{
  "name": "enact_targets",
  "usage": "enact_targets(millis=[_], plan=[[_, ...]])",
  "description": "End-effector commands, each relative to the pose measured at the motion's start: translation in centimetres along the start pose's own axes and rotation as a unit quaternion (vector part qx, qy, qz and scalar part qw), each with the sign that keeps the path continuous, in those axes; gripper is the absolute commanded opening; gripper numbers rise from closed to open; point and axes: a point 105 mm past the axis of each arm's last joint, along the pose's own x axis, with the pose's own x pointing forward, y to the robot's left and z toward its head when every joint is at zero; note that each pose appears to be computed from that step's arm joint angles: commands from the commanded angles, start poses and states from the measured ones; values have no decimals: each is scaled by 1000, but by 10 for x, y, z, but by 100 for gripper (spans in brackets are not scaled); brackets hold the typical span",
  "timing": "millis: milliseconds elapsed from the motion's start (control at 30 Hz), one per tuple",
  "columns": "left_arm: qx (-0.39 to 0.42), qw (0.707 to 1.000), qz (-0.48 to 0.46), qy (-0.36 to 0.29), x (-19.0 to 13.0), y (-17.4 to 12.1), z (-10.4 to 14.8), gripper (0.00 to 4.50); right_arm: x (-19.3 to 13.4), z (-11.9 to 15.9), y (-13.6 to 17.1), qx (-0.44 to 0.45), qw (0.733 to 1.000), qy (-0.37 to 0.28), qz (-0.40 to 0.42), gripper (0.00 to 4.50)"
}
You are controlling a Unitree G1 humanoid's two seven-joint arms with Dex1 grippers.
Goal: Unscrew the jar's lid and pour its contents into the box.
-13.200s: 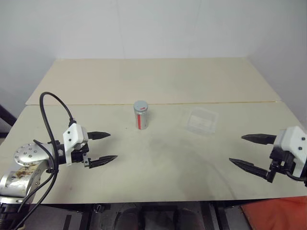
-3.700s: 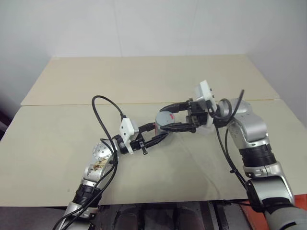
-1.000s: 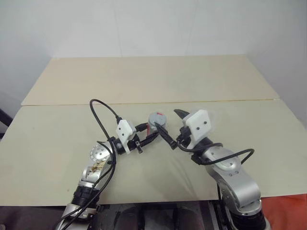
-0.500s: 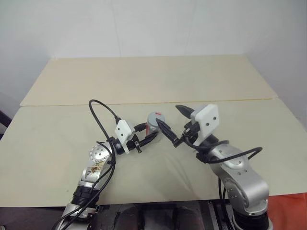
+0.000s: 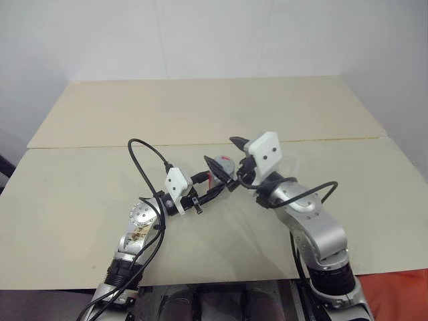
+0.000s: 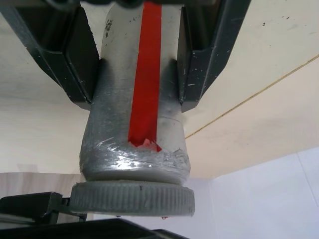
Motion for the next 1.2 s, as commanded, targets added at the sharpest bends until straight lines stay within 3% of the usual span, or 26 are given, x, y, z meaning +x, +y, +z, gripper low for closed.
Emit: enact_targets(millis=[33,500,1200], plan=[[25,999,-11,-33,7,-2,19,185,1,16,3,-14,999,-36,8,441],[24,999,-17,-37,8,-2,21,185,-1,4,0,-16,1000,-17,-5,441],[20,999,9,-33,-1,20,15,185,-33,4,-9,-23,1000,-12,-10,441]])
